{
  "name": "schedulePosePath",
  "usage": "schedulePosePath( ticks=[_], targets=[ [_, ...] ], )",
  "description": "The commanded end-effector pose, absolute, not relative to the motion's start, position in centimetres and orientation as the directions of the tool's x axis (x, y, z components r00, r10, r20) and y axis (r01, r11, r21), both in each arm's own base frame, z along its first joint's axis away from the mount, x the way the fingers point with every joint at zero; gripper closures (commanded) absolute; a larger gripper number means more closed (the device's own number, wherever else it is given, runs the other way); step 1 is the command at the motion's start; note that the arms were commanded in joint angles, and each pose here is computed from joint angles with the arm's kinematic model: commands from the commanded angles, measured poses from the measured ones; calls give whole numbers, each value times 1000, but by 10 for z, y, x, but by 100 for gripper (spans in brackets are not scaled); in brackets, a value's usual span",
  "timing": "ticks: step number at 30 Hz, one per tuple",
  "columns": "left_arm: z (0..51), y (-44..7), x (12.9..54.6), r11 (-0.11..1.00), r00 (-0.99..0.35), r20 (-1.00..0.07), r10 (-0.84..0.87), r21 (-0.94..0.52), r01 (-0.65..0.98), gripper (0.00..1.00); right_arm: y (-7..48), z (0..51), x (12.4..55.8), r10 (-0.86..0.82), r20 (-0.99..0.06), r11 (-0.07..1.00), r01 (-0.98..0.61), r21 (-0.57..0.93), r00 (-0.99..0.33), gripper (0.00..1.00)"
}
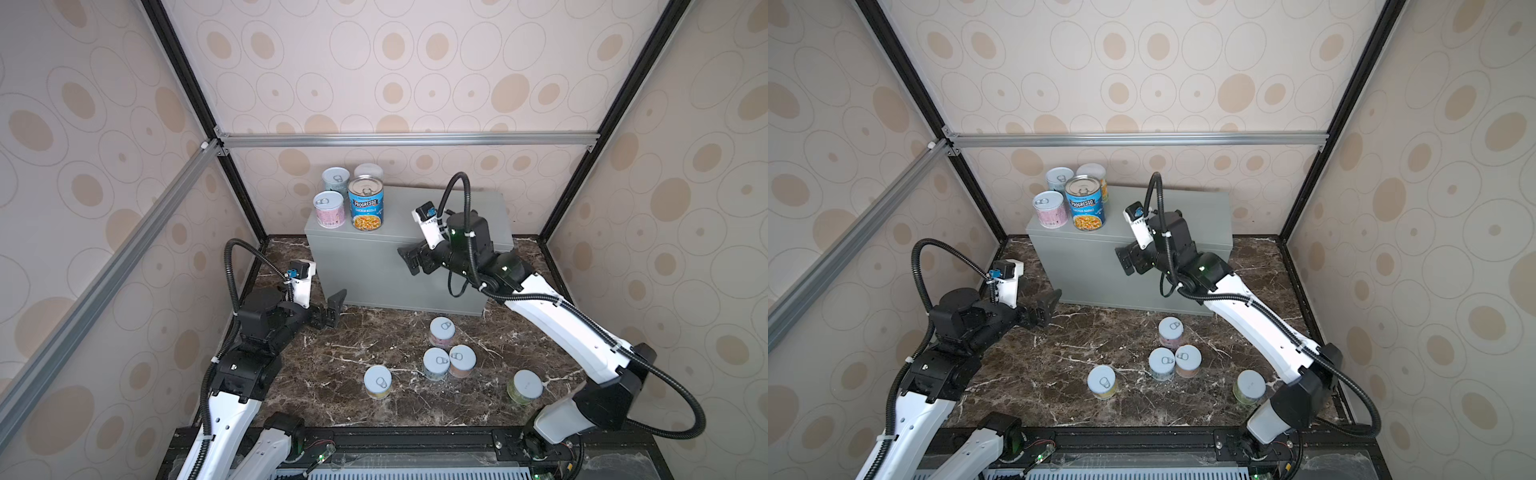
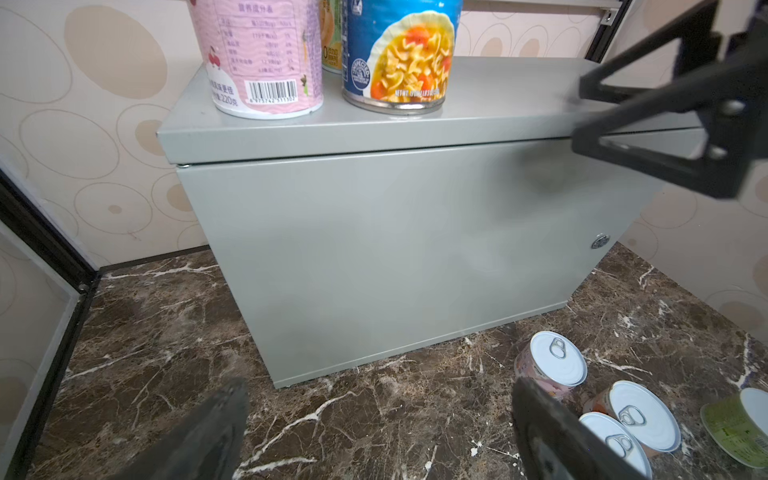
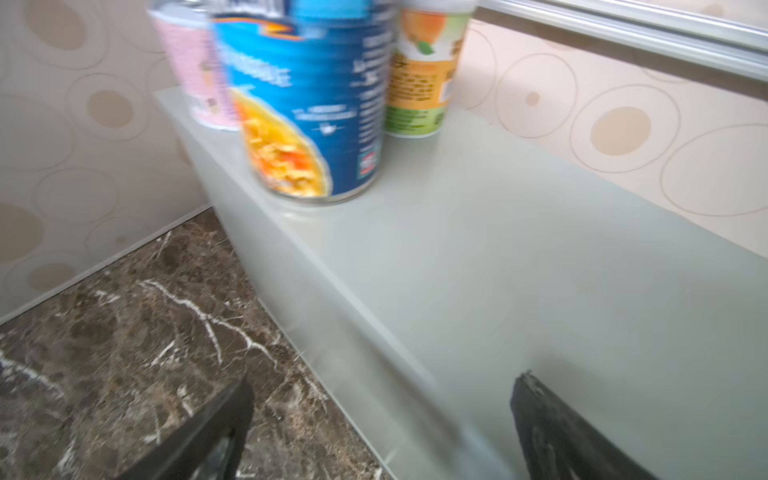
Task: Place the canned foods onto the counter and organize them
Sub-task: 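Move the right gripper down toward the yellow-labelled white-lidded can on the floor, then close the right gripper around the yellow-labelled can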
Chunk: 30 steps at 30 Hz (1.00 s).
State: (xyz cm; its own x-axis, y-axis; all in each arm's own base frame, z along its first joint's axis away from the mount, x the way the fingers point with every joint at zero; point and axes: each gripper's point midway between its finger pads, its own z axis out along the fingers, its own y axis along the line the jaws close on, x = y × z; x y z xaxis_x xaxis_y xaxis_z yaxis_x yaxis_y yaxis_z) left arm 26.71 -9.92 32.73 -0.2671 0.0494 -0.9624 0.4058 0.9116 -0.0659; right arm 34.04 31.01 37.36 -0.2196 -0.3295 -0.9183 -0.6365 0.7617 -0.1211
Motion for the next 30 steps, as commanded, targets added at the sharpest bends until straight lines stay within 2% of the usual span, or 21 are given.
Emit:
schedulePosePath(
  ticks=[1,6,12,21,30],
  targets=[
    [354,-103,260,899,-188,-980,62,-28,438,2,308,347,297,-430,-873,736,-649,-191,-230,0],
    [356,-105,258,891,-186,-981,55,-36,452,2,321,298,239,-455,-842,704,-695,-142,-289,0],
    [367,-104,256,892,-160,-987,30,-46,450,2,345,221,199,-512,-778,650,-757,-74,-364,0],
    [372,-104,251,891,-147,-989,18,-52,452,2,378,135,162,-587,-680,562,-825,47,-439,0],
    [372,-104,255,891,-144,-989,20,-48,451,2,400,86,144,-660,-588,521,-849,92,-469,0]
  ],
)
